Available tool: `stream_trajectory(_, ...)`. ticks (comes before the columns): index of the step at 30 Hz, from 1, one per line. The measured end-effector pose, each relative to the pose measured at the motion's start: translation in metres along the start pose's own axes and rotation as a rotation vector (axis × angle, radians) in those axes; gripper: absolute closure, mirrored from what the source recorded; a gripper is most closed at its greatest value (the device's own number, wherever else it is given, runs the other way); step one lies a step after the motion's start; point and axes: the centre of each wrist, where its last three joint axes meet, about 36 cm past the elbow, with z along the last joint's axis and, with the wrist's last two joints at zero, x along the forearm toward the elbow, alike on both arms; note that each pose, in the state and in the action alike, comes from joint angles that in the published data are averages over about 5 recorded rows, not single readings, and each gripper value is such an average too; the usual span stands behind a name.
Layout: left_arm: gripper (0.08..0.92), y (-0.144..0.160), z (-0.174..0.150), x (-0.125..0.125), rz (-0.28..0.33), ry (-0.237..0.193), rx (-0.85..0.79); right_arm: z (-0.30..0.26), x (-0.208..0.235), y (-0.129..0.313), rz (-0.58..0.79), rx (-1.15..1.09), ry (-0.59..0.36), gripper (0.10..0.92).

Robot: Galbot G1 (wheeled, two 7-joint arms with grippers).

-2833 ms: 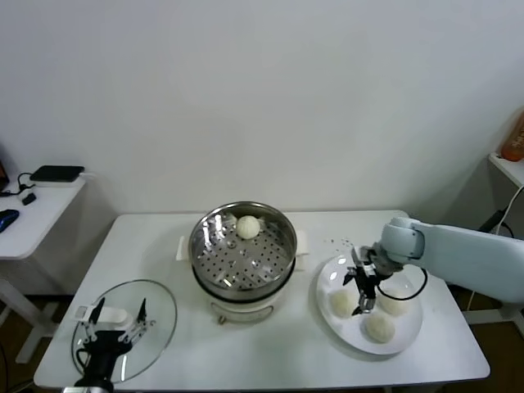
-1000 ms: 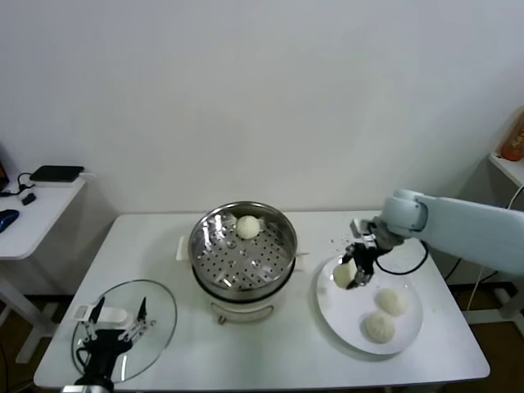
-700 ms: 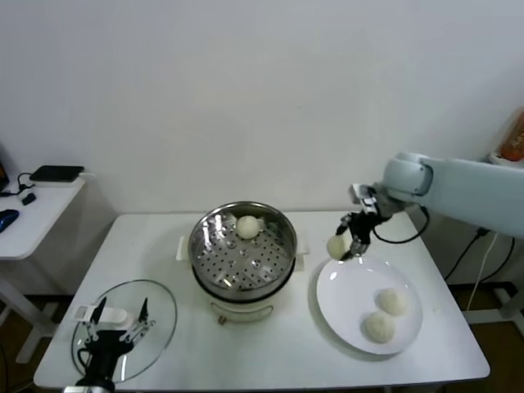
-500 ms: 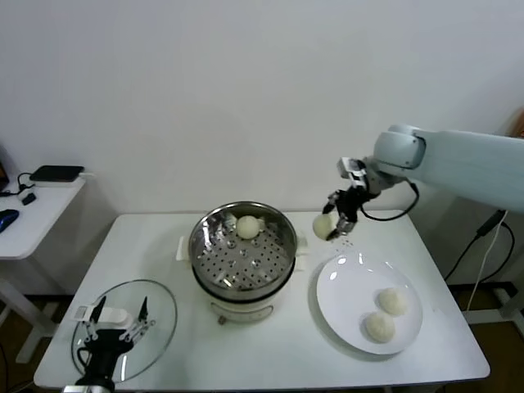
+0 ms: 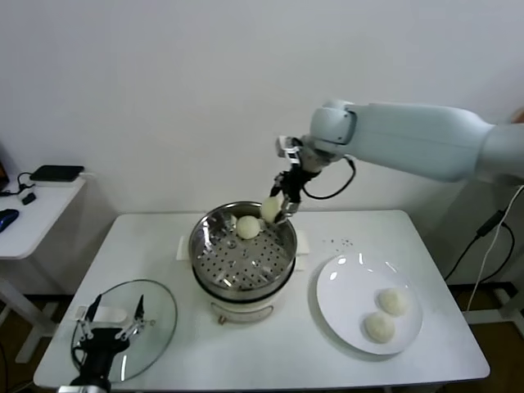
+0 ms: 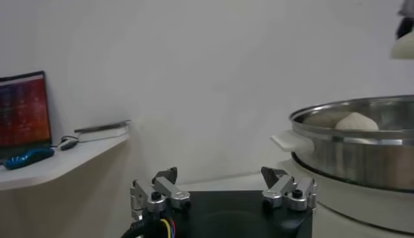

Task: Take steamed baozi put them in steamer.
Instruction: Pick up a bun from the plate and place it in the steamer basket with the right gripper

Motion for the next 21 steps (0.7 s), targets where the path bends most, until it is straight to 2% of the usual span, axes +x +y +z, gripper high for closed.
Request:
stream_trajectory(10,0.177,0.003,0.003,0.008,-0.002,0.009,-0.011,-0.041,-0.063,-0.009,-0.037,0.032,-0.017,0.336)
stream_trajectory(21,0.177,0.003,0.006,0.014,-0.002,0.020,-0.012,-0.058,-0.111,-0.002,-0.071,0.039,-0.035,0.335)
